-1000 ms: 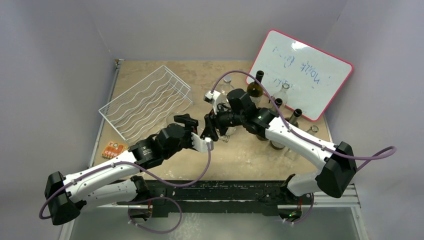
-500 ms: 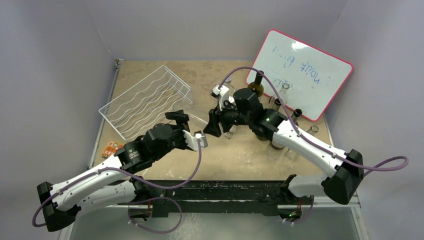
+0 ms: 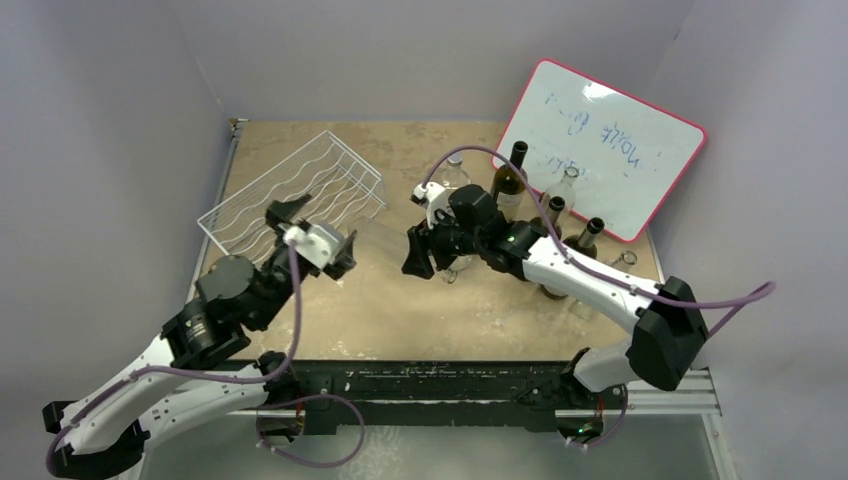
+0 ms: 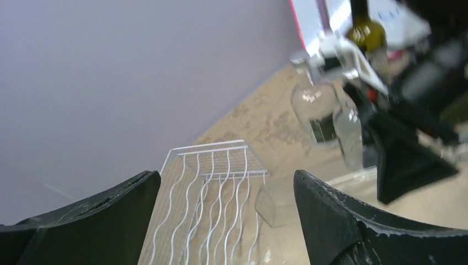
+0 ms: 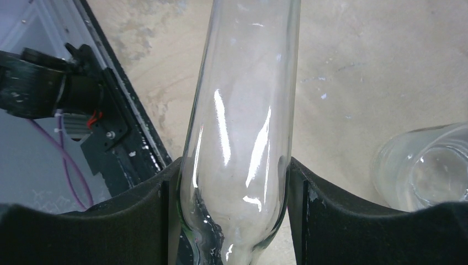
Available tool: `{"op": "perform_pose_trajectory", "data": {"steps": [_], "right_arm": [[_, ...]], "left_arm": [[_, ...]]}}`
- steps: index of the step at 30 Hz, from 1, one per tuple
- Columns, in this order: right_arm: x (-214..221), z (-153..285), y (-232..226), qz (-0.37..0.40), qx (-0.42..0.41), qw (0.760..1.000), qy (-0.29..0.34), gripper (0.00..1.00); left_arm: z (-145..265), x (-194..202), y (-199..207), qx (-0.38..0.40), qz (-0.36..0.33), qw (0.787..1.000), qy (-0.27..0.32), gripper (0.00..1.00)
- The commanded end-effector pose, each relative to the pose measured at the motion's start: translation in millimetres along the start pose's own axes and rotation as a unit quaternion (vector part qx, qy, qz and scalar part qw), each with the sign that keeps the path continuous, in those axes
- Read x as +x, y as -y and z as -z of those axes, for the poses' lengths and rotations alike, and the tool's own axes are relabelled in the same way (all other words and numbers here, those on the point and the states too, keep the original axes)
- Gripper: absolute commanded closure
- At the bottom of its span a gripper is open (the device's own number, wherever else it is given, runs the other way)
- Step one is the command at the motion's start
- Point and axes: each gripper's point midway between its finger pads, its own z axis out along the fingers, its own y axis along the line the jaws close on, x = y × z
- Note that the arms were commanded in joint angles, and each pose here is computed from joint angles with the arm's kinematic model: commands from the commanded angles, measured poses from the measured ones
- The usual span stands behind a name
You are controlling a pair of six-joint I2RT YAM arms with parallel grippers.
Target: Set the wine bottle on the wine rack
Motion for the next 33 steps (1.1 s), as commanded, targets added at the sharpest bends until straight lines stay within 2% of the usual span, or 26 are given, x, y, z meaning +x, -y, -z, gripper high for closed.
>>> {"op": "perform_pose_trajectory", "data": {"steps": [1, 4, 7, 11, 14, 20, 33], "right_arm": [[-35.4, -8.2, -4.6, 0.015, -0.004, 0.998, 0.068, 1.00], [-34.3, -15.1, -3.7, 0.013, -0.002, 0.998, 0.069, 1.00], [-34.1, -19.9, -1.9, 0.012, 0.006, 0.997, 0.073, 1.00], [-32.9, -24.4, 0.3, 0.010, 0.022, 0.996, 0.081, 1.00], [-29.0, -27.5, 2.2, 0.007, 0.033, 0.996, 0.083, 1.00], [-23.5, -35.7, 1.8, 0.012, 0.047, 0.995, 0.083, 1.00], [-25.0, -66.5, 10.1, 0.021, 0.079, 0.994, 0.079, 1.00]], "left_arm": [[18.1, -34.5, -66.9, -0.168, 0.230, 0.958, 0.042, 0.08], [25.0, -34.9, -84.0, -0.221, 0.316, 0.922, 0.026, 0.08], [25.2, -40.3, -83.2, -0.213, 0.345, 0.914, 0.015, 0.08], [23.8, -42.9, -76.6, -0.191, 0.351, 0.917, 0.009, 0.07], [26.1, -42.7, -78.5, -0.196, 0.360, 0.912, 0.010, 0.00], [29.4, -47.5, -83.4, -0.198, 0.364, 0.910, 0.012, 0.00], [23.0, -43.3, -83.4, -0.208, 0.340, 0.917, -0.025, 0.00]]}}
